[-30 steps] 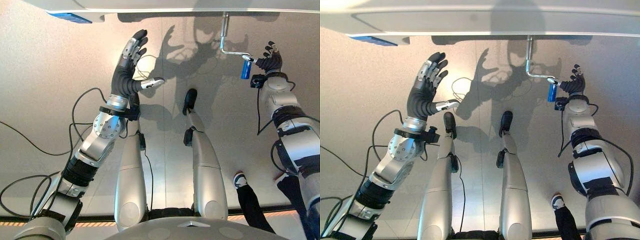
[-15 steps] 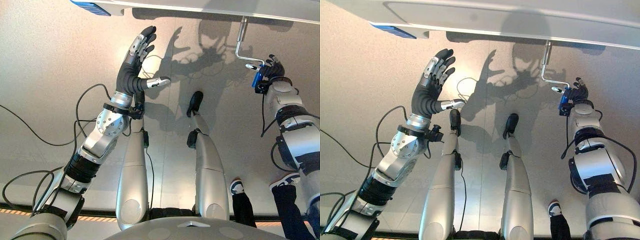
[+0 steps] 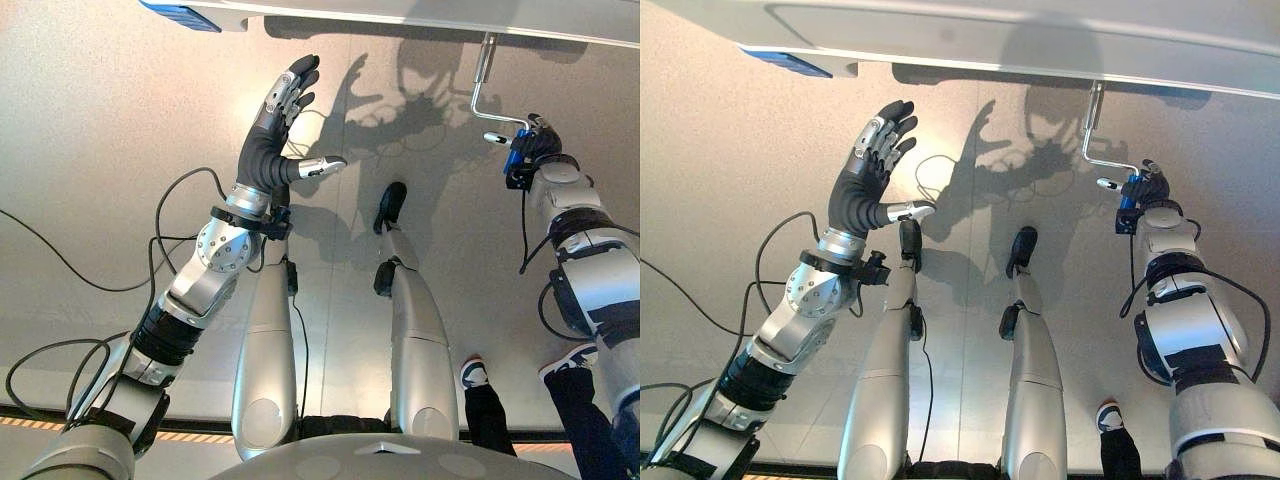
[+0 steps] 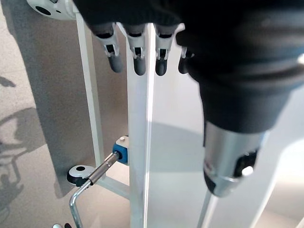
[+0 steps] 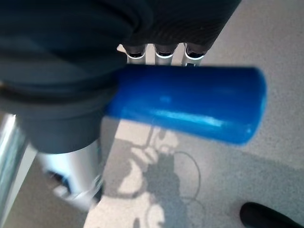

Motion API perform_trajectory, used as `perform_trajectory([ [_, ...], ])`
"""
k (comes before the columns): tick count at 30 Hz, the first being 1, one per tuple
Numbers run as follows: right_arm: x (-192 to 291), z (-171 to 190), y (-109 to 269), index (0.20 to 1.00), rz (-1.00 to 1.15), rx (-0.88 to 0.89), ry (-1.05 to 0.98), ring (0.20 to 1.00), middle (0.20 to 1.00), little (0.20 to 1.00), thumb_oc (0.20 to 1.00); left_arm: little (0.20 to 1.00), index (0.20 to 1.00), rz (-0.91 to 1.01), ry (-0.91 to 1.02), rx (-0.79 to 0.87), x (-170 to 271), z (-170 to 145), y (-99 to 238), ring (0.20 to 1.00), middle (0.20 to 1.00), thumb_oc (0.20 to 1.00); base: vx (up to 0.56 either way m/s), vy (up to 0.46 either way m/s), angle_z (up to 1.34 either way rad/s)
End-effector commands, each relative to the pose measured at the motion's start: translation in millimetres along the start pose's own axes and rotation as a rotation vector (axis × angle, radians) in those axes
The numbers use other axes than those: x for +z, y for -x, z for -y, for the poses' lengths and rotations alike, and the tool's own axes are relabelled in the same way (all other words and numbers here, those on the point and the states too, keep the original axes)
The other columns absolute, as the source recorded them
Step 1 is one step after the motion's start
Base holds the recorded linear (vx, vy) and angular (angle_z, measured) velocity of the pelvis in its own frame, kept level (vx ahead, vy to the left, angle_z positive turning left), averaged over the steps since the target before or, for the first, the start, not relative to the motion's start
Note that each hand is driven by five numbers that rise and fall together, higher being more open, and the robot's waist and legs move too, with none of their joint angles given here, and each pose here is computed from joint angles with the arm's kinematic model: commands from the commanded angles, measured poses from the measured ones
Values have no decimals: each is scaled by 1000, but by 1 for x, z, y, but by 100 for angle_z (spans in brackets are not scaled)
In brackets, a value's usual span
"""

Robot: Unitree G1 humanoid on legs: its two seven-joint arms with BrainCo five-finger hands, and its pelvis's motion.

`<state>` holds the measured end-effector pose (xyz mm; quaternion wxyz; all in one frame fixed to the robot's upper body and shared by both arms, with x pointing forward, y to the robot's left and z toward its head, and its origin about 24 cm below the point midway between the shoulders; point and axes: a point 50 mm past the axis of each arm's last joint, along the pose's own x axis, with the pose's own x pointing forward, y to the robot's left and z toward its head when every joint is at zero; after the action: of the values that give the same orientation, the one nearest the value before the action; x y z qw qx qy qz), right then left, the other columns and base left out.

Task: Raise the hospital bed

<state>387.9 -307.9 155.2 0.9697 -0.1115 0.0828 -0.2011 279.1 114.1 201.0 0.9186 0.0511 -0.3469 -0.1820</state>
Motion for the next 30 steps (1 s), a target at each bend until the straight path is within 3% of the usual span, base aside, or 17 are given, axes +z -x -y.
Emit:
perform_trajectory([
  [1, -9, 12, 0, 200, -48, -50, 53, 200, 200, 200, 200, 1000, 1000, 148, 47, -38, 29, 12, -1, 1000, 1000, 1000, 0, 0, 0],
  [19, -21, -7, 2, 200, -76, -11, -50, 200, 200, 200, 200, 1000, 1000, 157, 49, -33, 32, 11, -3, 1000, 1000, 1000, 0, 0, 0],
  [30, -19, -21, 12, 200, 85, 36, -435, 200, 200, 200, 200, 1000, 1000, 134, -12, 32, 32, -6, 8, 1000, 1000, 1000, 0, 0, 0],
])
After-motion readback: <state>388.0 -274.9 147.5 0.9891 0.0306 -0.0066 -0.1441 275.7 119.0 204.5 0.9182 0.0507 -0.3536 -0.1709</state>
